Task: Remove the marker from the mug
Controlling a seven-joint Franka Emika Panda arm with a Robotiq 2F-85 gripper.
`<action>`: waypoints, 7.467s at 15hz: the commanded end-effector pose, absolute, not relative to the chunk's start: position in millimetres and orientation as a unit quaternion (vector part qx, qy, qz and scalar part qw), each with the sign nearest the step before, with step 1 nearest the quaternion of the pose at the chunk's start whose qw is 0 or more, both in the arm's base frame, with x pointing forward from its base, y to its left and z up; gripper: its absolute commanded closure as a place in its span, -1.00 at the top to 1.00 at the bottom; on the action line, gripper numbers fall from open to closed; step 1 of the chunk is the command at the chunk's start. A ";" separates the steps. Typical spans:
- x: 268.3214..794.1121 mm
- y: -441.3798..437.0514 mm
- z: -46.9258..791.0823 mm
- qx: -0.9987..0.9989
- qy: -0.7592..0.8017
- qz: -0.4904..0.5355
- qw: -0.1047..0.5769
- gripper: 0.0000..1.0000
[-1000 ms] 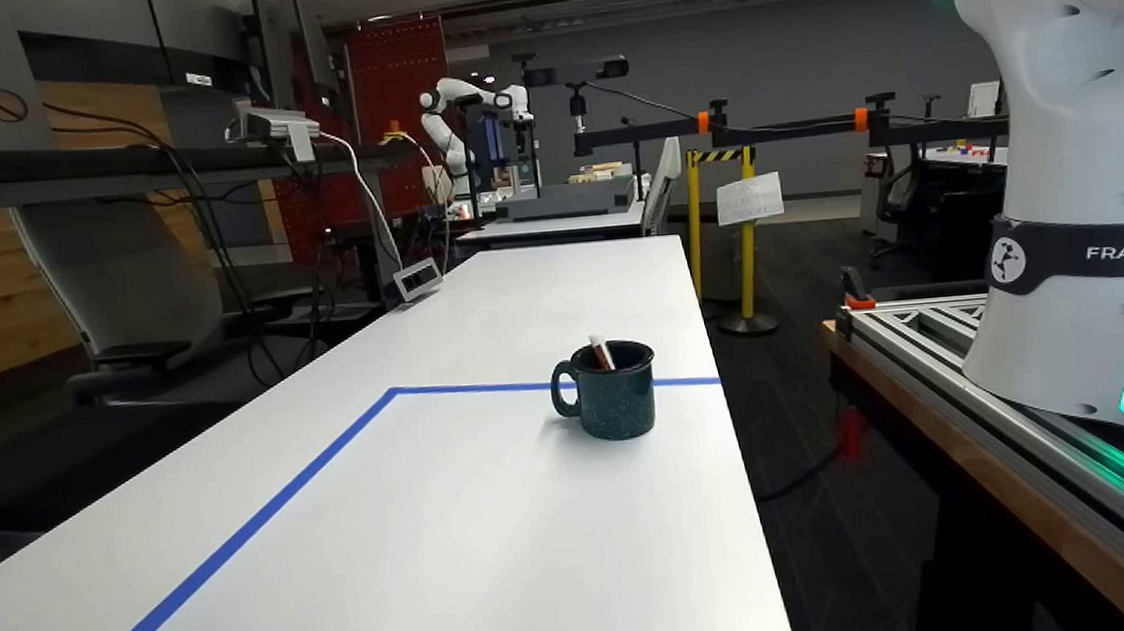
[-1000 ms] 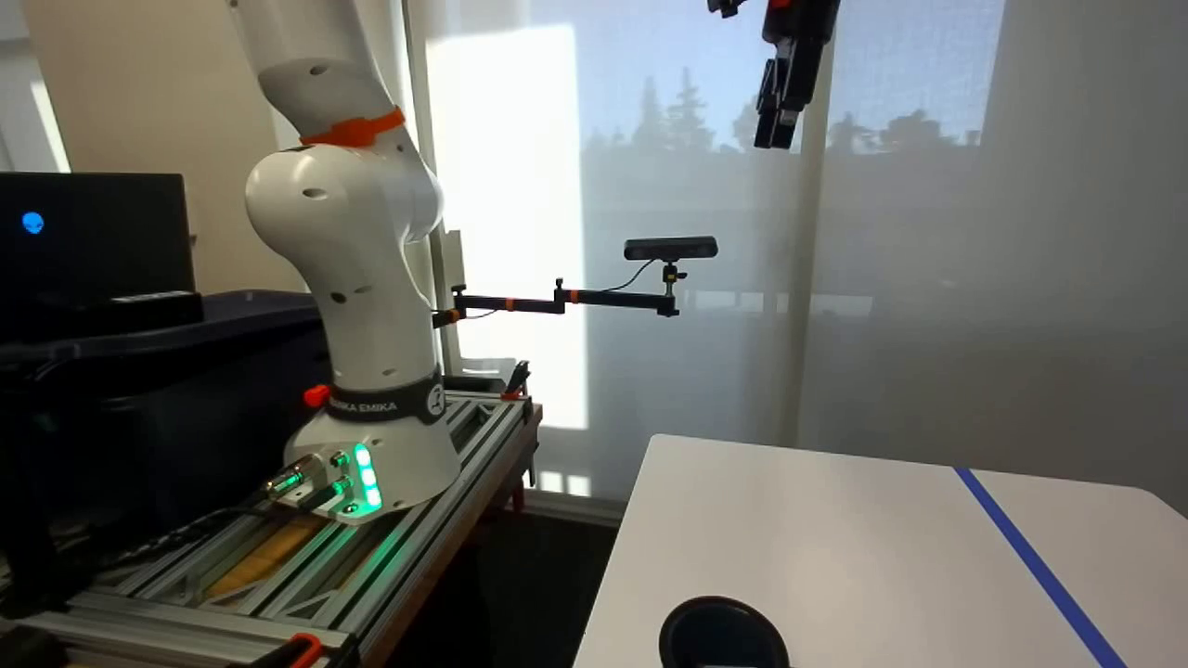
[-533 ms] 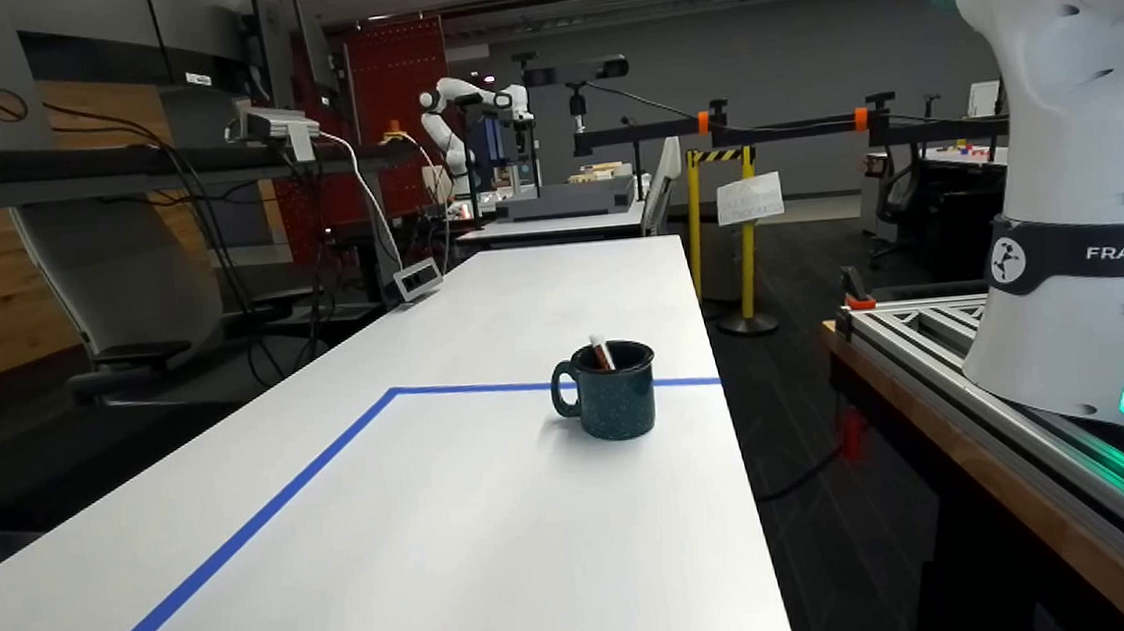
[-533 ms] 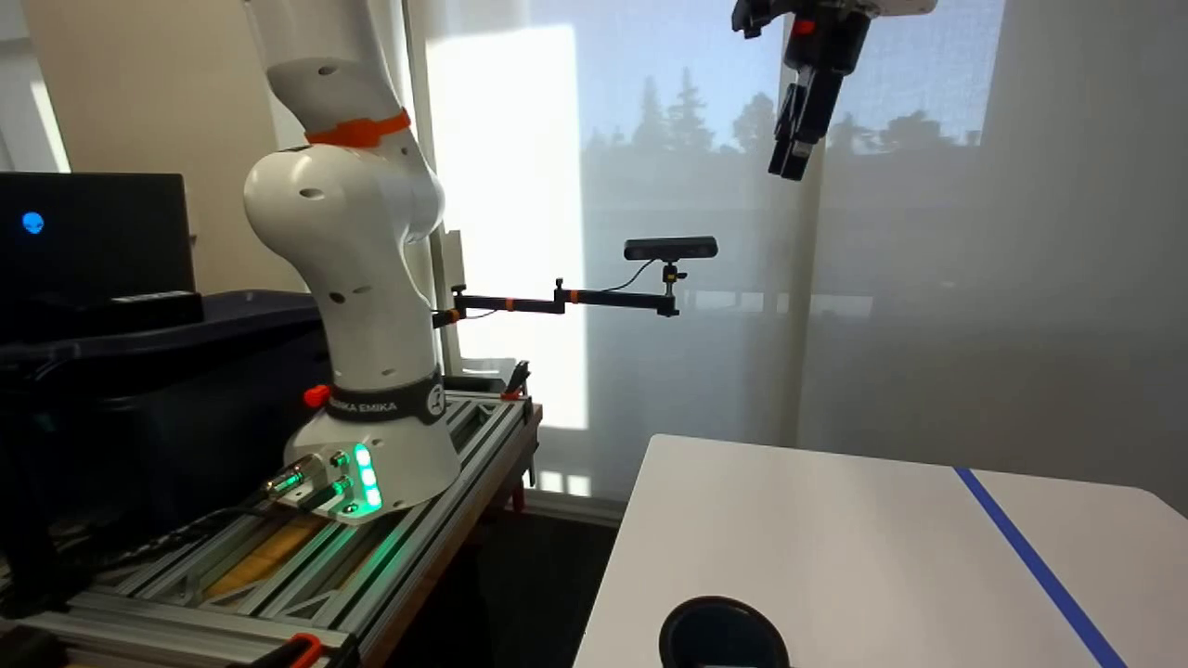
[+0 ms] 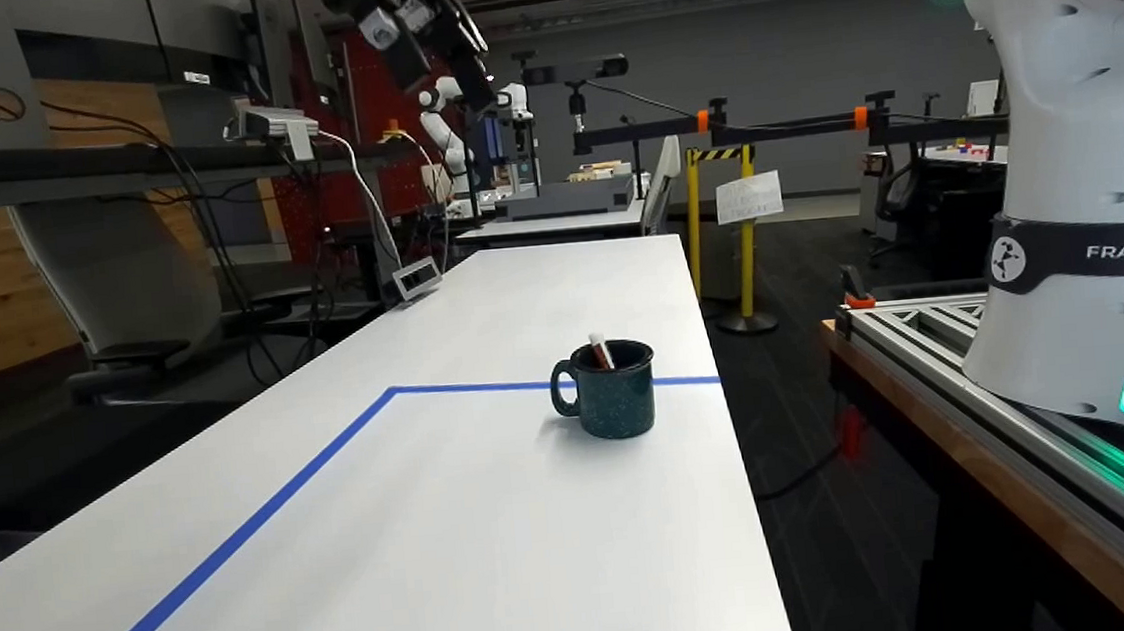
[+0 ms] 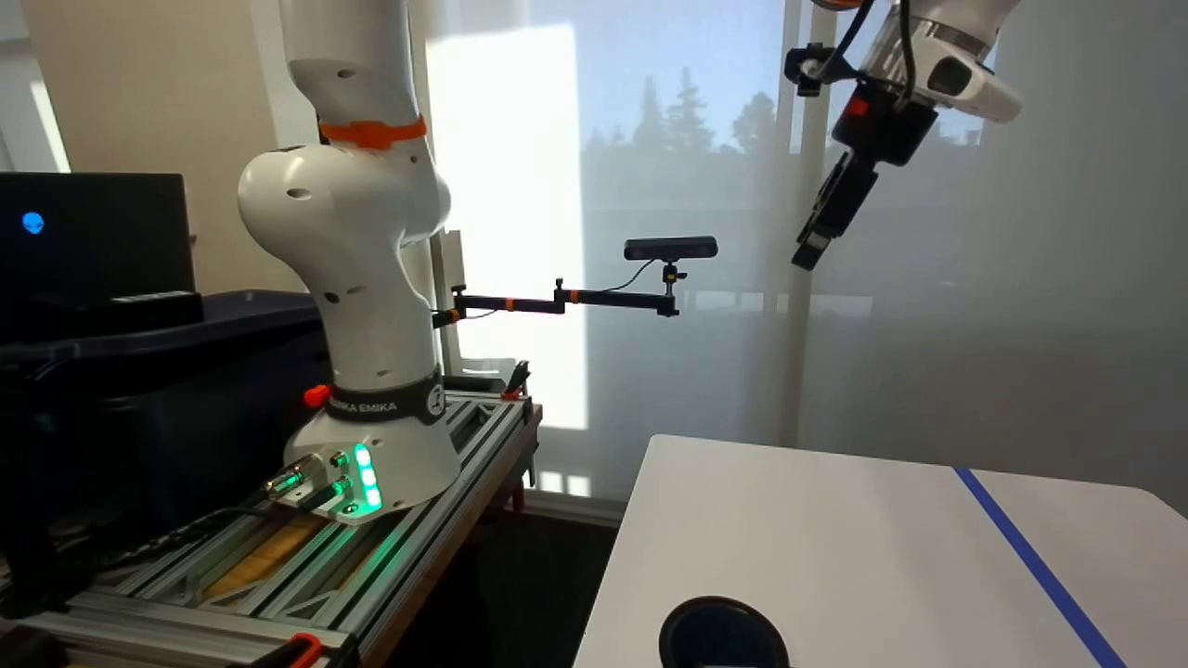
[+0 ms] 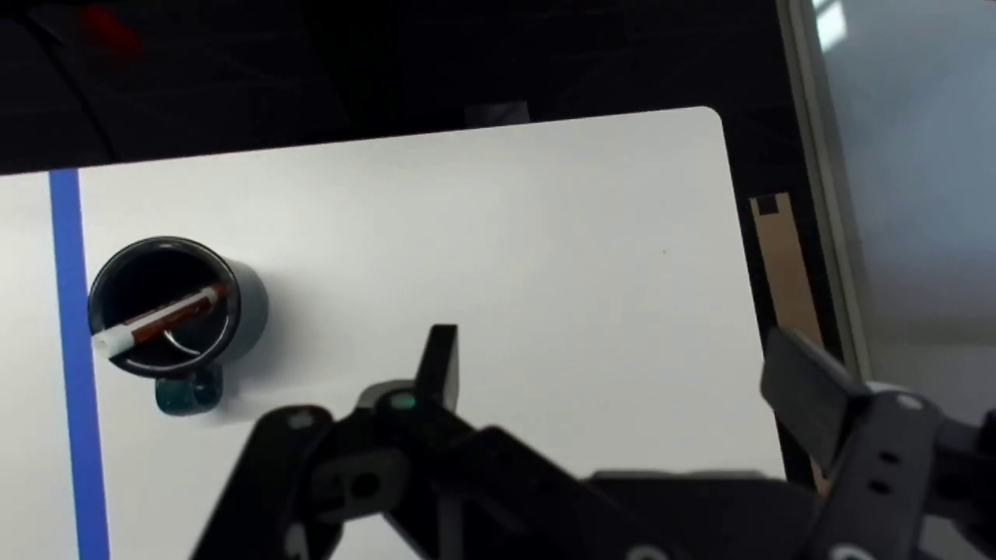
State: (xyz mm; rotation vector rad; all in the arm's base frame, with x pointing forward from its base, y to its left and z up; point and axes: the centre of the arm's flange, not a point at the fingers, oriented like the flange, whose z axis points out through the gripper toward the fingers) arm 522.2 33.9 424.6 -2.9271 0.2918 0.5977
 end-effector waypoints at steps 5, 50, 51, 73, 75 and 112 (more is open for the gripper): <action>545.1 -33.3 358.7 -0.931 0.215 0.256 0.149 1.00; 480.1 -243.7 152.6 -0.814 0.519 0.259 0.014 0.37; 479.7 -243.3 152.0 -0.814 0.518 0.261 0.015 0.17; 481.3 -233.1 155.6 -0.820 0.514 0.253 0.021 -0.30; 482.0 -229.5 155.4 -0.821 0.510 0.253 0.022 -0.56; 482.9 -210.8 174.1 -0.848 0.469 0.245 -0.005 1.00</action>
